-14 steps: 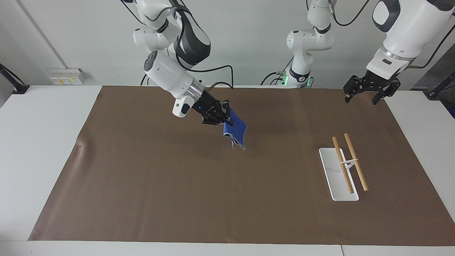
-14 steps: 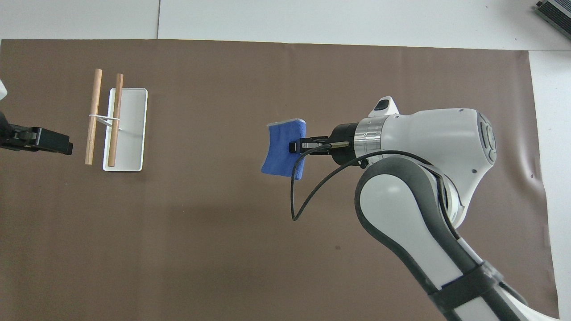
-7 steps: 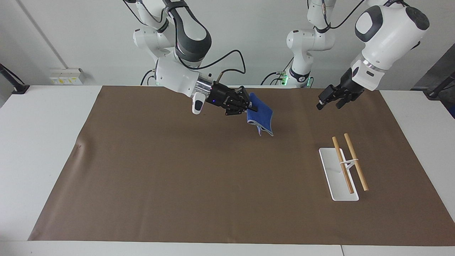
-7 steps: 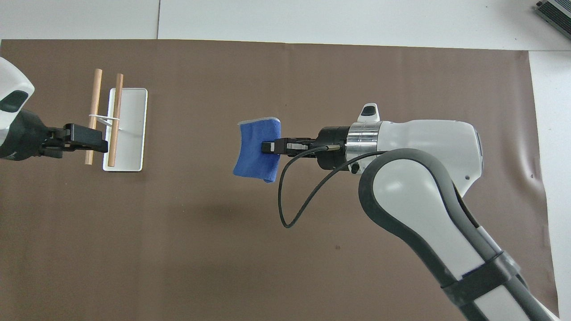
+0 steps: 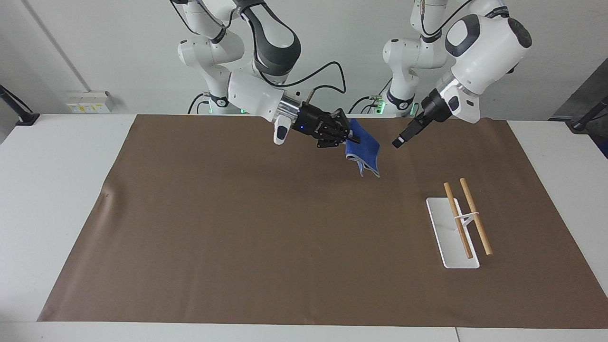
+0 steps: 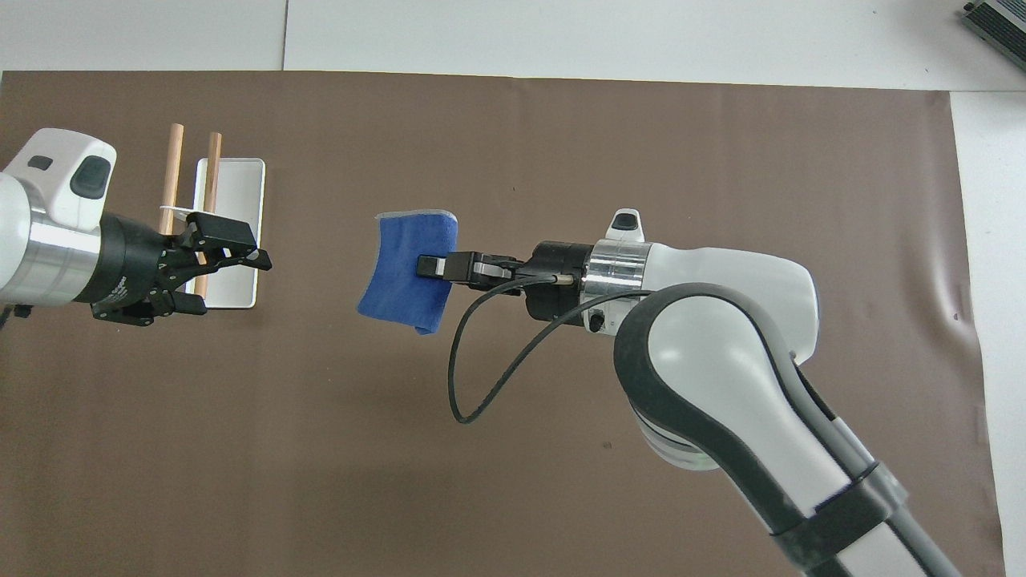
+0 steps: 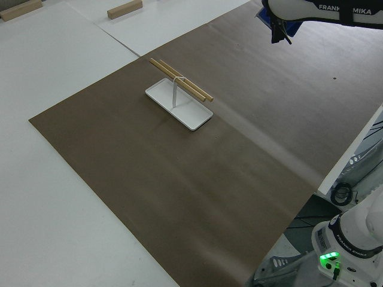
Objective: Right arm passes towel to left arm to hang
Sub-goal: 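Bring the towel toward the left gripper and grasp it with the left gripper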
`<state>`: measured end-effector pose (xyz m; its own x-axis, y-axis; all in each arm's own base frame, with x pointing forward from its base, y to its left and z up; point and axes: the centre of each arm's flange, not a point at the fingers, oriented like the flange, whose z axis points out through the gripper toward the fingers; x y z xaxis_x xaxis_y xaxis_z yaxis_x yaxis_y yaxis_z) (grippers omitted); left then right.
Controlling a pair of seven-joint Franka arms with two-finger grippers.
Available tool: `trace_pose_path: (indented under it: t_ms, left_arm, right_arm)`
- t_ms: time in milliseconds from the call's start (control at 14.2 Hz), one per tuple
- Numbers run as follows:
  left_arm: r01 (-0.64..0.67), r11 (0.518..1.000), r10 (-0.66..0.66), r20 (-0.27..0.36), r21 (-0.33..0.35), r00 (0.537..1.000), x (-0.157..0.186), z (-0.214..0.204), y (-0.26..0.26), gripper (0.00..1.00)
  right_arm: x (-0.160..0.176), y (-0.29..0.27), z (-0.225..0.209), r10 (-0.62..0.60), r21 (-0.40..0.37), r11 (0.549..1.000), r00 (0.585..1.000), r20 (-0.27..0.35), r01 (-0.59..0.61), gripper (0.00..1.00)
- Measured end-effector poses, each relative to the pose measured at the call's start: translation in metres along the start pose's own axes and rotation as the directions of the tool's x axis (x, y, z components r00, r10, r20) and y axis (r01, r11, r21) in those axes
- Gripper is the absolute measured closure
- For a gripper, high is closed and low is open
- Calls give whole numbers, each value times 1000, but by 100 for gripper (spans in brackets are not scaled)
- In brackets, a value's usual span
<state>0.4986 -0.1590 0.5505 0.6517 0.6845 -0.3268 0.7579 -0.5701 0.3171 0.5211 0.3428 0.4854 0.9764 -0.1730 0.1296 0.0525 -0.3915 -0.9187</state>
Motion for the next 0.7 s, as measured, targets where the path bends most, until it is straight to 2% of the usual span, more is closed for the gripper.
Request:
trace_pose_path:
  t_ms: [141,281,704]
  left_arm:
    - [141,988,-142,1,-61,990,-8,9,2,0]
    - [250,959,-248,31,-134,968,-4,20,-1,0]
    - [421,830,-427,68,-367,901,-13,57,-3,0]
  right_arm:
    - [0,0,0,0,-1,1000,1000,-1,0,96]
    - [0,0,0,0,-1,1000,1000,-1,0,96]
    - [0,3,0,3,-5,1000,1000,-2,-3,96]
